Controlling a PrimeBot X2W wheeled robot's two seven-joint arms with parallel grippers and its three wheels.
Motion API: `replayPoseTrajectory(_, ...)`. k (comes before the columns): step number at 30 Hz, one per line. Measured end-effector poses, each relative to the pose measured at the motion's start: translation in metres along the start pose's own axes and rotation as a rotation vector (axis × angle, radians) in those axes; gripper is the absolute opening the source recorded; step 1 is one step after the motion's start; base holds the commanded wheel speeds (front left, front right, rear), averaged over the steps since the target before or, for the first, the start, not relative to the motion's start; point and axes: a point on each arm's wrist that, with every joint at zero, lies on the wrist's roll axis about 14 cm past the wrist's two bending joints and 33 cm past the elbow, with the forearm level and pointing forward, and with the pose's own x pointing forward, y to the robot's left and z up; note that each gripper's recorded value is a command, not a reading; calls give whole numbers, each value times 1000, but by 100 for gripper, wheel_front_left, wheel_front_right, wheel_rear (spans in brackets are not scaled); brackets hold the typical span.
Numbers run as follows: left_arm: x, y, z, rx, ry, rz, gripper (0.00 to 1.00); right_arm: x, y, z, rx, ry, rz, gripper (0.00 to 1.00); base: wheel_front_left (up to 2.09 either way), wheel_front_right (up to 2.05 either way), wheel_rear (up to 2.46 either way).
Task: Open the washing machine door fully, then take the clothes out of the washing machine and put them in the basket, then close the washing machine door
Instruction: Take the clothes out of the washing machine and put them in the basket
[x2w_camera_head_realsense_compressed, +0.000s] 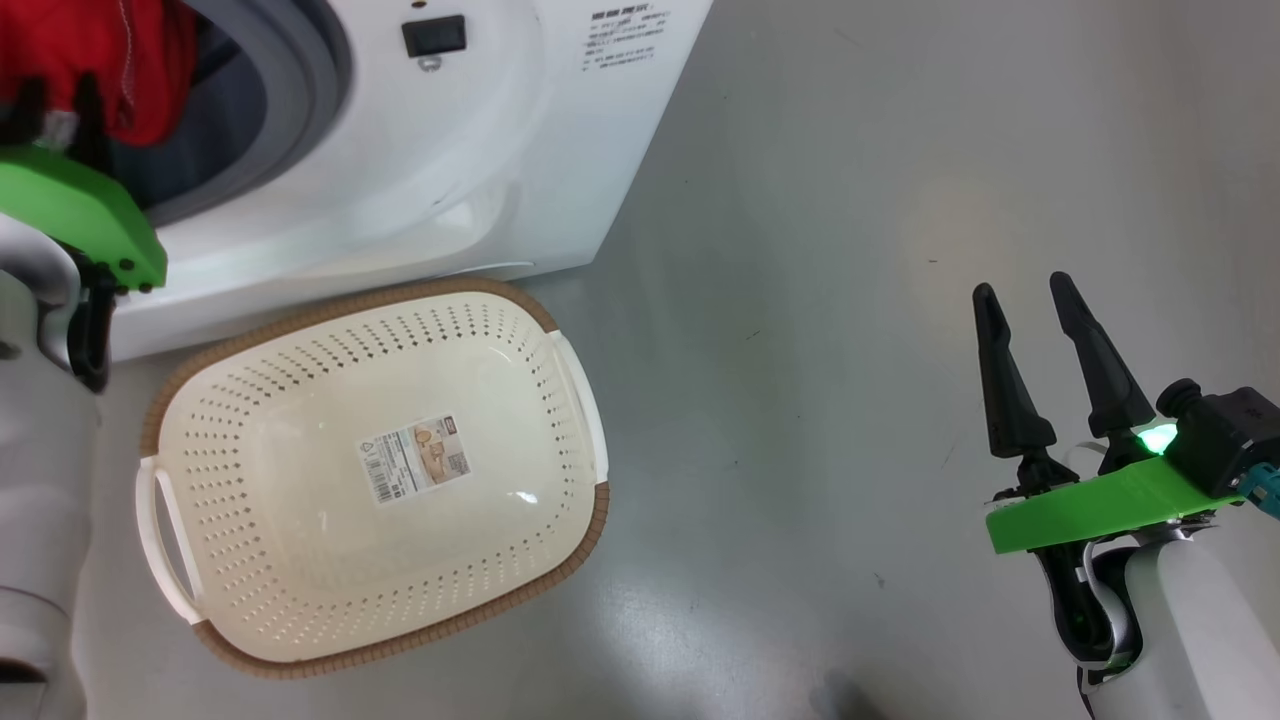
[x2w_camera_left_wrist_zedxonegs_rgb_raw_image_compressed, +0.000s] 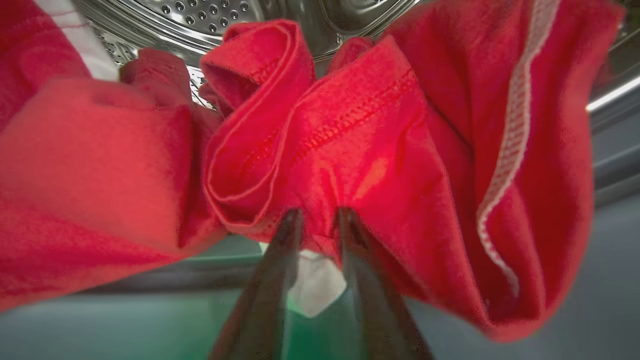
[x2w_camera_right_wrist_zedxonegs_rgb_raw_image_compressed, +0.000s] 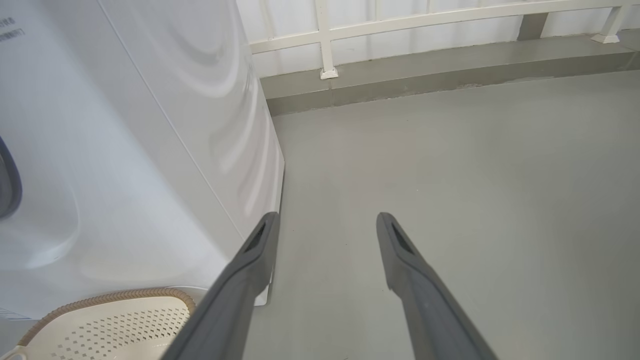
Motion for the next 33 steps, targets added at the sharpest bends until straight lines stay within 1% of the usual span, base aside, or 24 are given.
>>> replayPoseTrajectory(8,-2,1,1,9,2,0,0,2,3,1,2,-4,8,100,0,0,0)
replayPoseTrajectory(13,-5,-2,10,-22,-33,1,0,3,6,3,7,-11,17,100,0,0,0)
replayPoseTrajectory(20,-14,-4,47,-84,-162,-13,0,6,14,6,10,-22,42,100,0,0,0)
replayPoseTrajectory(33,-61,-8,69,-174,-323,-22,0,9,30,21,2,-57,104,100,0,0,0)
